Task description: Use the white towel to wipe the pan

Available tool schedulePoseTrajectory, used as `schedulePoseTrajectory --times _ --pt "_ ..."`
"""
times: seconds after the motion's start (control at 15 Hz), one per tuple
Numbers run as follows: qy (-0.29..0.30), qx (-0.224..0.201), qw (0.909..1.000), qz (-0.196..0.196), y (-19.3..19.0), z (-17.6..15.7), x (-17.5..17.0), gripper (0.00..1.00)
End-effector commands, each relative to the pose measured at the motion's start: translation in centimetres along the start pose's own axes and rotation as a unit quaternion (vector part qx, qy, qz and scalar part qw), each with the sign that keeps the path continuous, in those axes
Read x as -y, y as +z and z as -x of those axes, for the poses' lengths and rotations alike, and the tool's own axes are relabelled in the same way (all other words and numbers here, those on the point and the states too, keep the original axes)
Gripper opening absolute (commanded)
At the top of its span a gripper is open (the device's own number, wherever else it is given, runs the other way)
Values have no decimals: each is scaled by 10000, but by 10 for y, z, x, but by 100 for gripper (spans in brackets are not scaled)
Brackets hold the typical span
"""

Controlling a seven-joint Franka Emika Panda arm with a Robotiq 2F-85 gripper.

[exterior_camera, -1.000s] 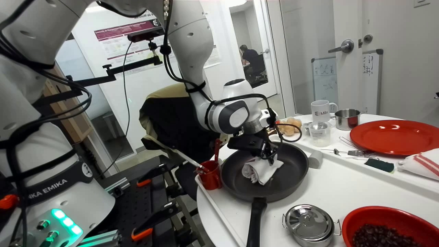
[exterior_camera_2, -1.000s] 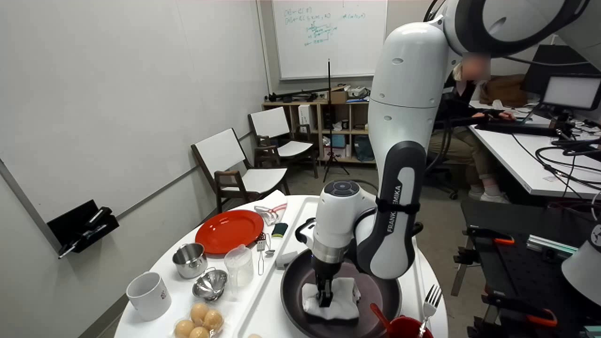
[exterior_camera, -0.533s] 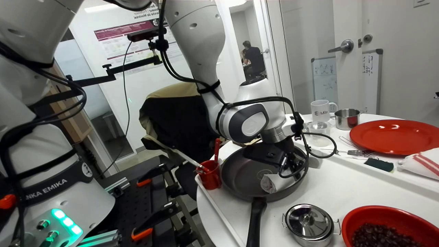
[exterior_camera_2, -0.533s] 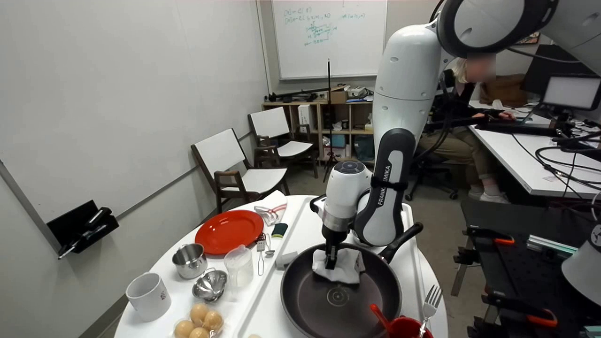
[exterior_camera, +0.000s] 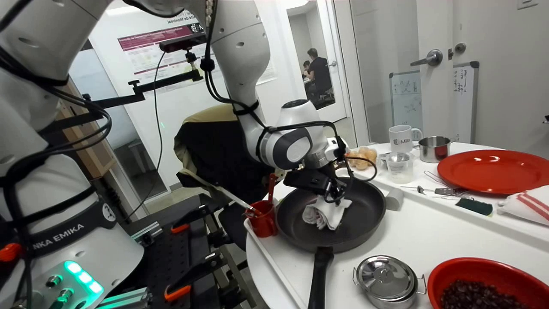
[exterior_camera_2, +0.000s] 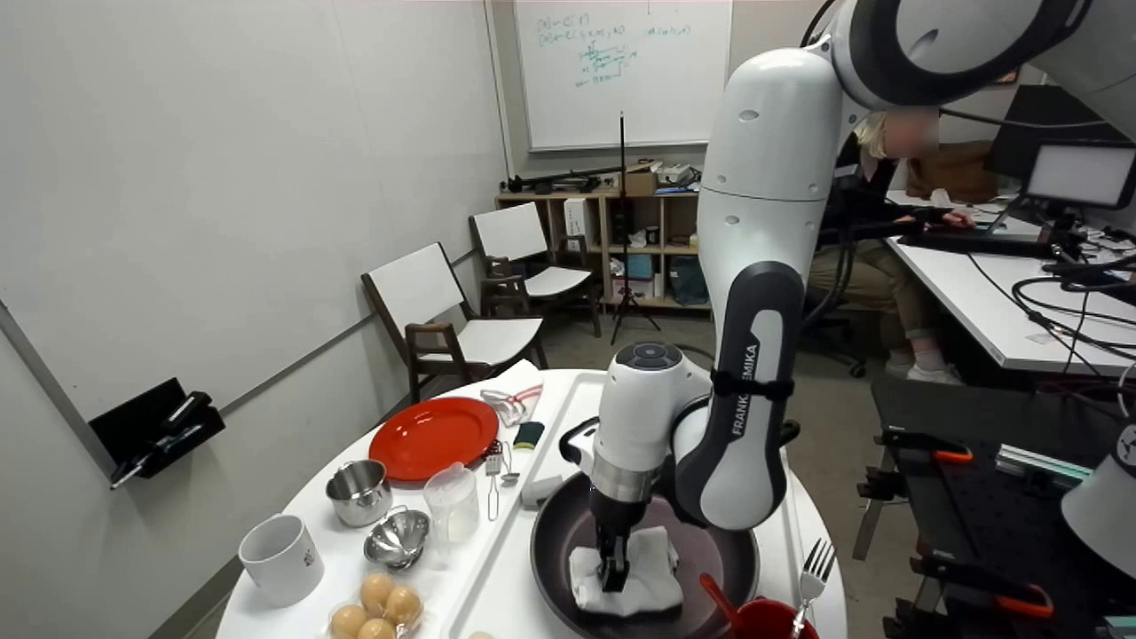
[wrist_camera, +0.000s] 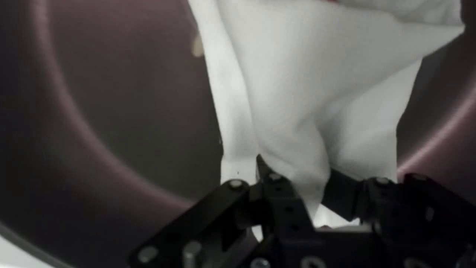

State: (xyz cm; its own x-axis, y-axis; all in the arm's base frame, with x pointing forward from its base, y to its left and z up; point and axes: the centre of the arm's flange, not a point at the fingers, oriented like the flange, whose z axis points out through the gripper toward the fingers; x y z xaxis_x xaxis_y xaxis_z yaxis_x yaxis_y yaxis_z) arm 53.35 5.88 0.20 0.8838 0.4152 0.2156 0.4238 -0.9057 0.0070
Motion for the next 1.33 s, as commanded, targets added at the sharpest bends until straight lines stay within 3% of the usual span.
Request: schedulePoseTrajectory --times 0.0,0.13,0.53,0.73,1.0,1.27 --pt "-418 -73 9987 -284 5 -3 48 4" --pt "-415 -53 9987 -301 7 -3 50 4" --pt "534 -157 9982 220 -6 21 -56 4" --pt "836 -171 9956 378 -9 36 -89 4" --pt "831 -171 9961 248 -9 36 -77 4" --pt "305 -160 9992 -178 -5 25 -12 4"
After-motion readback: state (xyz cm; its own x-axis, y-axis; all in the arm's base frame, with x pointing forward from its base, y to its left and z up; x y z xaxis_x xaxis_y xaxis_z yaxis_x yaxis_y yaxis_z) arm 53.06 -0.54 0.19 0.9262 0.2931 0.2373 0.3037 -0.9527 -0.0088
